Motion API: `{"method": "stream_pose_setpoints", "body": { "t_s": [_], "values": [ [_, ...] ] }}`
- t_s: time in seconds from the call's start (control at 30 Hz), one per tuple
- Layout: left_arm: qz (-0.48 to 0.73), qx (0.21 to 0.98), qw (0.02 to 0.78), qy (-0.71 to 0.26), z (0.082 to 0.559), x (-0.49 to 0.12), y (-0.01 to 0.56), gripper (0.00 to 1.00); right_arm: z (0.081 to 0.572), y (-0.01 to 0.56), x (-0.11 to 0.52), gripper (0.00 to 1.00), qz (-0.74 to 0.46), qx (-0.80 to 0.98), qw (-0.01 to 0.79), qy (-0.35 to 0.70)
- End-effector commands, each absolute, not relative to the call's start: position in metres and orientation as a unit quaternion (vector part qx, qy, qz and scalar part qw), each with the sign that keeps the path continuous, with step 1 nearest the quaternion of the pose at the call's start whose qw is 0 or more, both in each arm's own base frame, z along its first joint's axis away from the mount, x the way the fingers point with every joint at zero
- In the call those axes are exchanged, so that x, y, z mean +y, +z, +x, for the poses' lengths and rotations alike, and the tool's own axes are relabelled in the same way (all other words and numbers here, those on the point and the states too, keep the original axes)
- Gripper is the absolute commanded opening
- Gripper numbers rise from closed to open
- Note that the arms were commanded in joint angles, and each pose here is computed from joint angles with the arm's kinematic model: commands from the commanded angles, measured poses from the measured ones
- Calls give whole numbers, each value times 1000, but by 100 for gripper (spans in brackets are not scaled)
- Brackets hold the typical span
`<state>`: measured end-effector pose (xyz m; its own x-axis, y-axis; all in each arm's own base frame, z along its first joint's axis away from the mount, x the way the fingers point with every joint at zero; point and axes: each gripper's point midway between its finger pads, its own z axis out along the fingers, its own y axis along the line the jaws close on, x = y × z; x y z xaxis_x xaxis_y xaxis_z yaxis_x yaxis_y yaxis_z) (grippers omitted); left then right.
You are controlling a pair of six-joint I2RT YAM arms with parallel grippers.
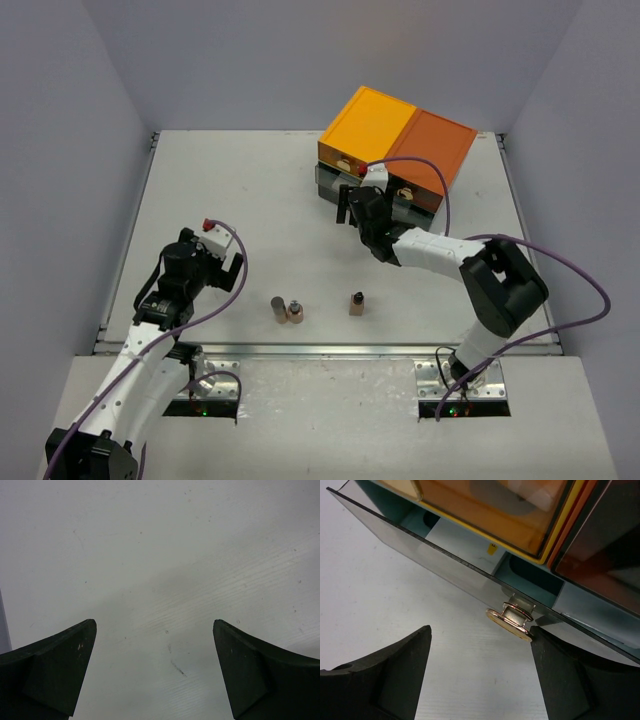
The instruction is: Organize the makeup
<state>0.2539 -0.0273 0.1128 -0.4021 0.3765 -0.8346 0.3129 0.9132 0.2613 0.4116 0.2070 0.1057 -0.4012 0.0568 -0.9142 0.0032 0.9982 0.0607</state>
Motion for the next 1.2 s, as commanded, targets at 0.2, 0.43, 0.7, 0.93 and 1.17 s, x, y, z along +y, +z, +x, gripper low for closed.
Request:
{"method": "stream_pose_setpoints", "body": {
  "t_s": [0.2, 0.43, 0.7, 0.93, 1.17],
  "values": [
    [209, 824, 526, 30, 262, -29, 129, 100, 440, 131, 189, 83, 94, 801, 591, -5],
    [209, 825, 524, 30, 262, -29, 127, 100, 443, 134, 186, 84, 102, 798, 594, -7],
    [213, 825, 524, 26, 262, -31, 127, 100, 428, 113, 188, 85, 111, 825, 555, -1],
    [214, 822, 527, 25, 262, -32, 129, 100, 408, 99, 197, 90, 156, 829, 537, -30],
    [214, 821, 528, 24, 261, -32, 129, 100, 401, 75, 181, 90, 247, 830, 493, -87]
  ]
}}
